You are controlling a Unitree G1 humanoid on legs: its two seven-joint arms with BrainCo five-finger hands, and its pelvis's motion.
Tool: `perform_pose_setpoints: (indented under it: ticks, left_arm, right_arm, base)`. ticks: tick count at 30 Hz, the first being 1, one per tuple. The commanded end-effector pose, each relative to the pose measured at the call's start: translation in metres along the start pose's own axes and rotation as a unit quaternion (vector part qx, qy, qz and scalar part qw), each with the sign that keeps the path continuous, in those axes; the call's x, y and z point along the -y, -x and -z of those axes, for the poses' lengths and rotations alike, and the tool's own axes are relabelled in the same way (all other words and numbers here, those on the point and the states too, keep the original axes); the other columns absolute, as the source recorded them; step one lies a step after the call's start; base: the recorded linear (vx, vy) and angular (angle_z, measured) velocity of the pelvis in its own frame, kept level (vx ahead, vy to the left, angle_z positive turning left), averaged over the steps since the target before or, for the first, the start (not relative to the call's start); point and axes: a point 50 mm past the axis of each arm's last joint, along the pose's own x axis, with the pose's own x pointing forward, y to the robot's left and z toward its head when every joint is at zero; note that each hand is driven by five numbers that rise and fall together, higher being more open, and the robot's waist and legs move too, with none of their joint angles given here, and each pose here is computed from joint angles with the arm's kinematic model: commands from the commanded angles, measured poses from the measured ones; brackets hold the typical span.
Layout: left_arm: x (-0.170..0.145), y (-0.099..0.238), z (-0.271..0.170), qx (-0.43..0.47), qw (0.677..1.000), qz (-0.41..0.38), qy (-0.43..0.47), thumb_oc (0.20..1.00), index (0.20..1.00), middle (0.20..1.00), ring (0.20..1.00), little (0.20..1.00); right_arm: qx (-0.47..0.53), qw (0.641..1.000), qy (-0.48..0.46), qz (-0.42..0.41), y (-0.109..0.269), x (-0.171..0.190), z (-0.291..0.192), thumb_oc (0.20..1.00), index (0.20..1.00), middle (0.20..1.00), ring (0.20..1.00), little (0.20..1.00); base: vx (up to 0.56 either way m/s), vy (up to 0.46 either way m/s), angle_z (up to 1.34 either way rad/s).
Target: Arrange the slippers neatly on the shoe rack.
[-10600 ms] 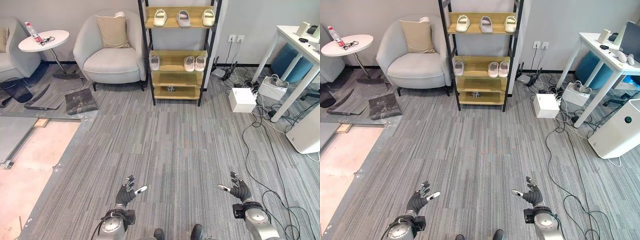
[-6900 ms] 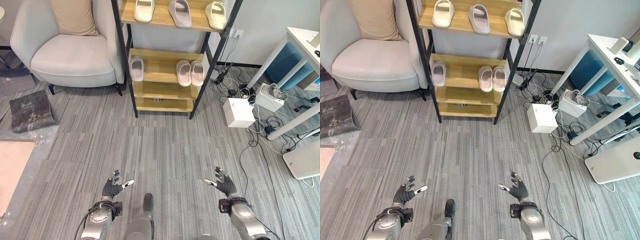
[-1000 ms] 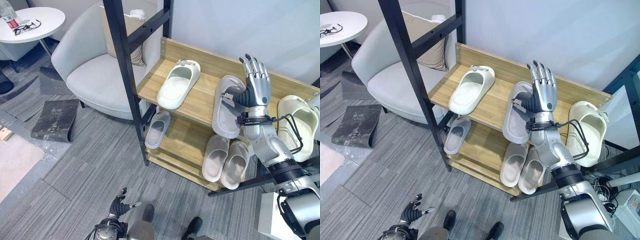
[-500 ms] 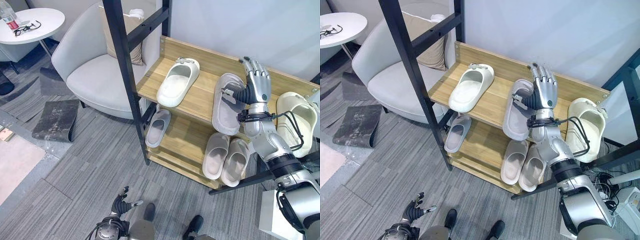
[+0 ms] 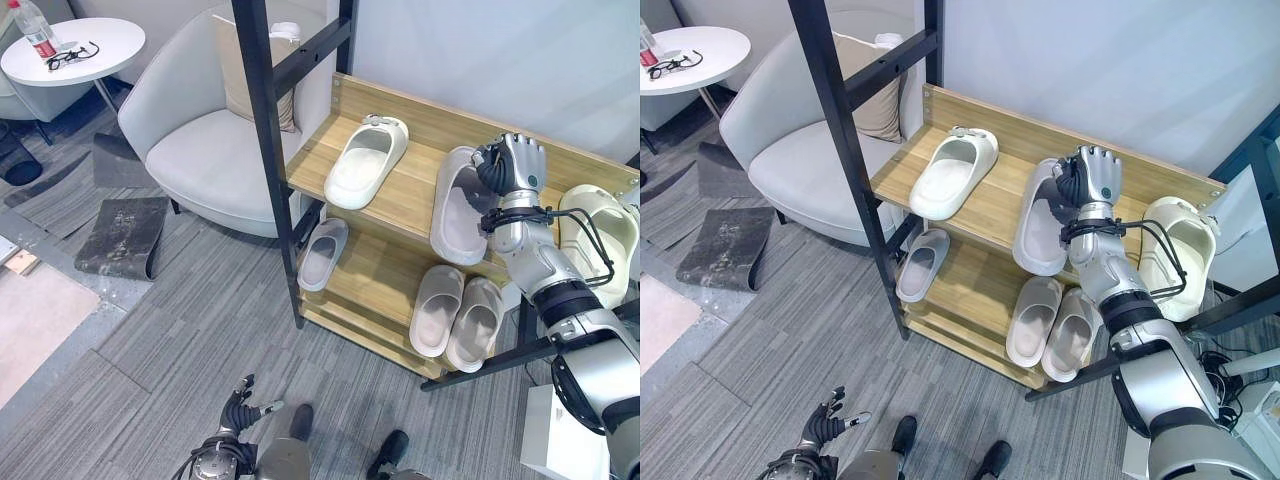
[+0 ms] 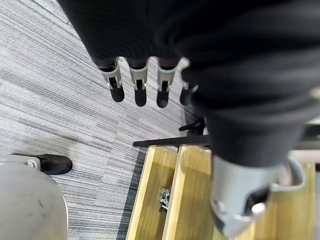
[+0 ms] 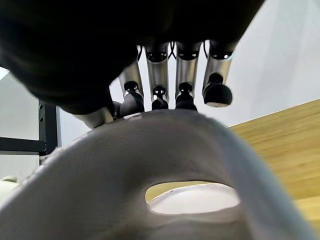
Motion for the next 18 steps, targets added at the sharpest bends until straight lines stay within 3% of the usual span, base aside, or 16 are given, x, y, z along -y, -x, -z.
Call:
perform_pose_setpoints:
  ticks: [1,8,11,18]
  left_arm:
    - [0.009,-0.013,-0.026,0.046,0.999,0.005,0.019,1.000,1.000,1.000,1.000,1.000]
    - [0.008,-0.011,-0.019,0.028,0.999,-0.010,0.026,1.000,1.000,1.000,1.000,1.000]
    - [0.008,-0.009,-0.017,0.027,0.999,-0.013,0.021,1.000,1.000,1.000,1.000,1.000]
    - [0.009,-0.007,-0.014,0.026,1.000,-0.015,0.009,1.000,1.000,1.000,1.000,1.000]
  right_arm:
    - [0.004,0.999,0.027,-0.019,0.005,-0.003,0.005,0.200,0.200,0.200,0.200,0.200]
    - [0.096,0.988,-0.076,0.097,0.027,0.040,-0.033,0.200,0.200,0.200,0.200,0.200]
    - [0.158,0.962,-0.133,0.178,0.048,0.078,-0.052,0.200,0.200,0.200,0.200,0.200]
    - [0.243,0.915,-0.204,0.250,0.076,0.118,-0.077,0.200,0.200,0.200,0.200,0.200]
  base:
    - [0.00,0.000,0.00]
    - [0.00,-0.008,0.01]
    - [-0.01,-0.013,-0.02]
    - [-0.01,-0.017,-0.09]
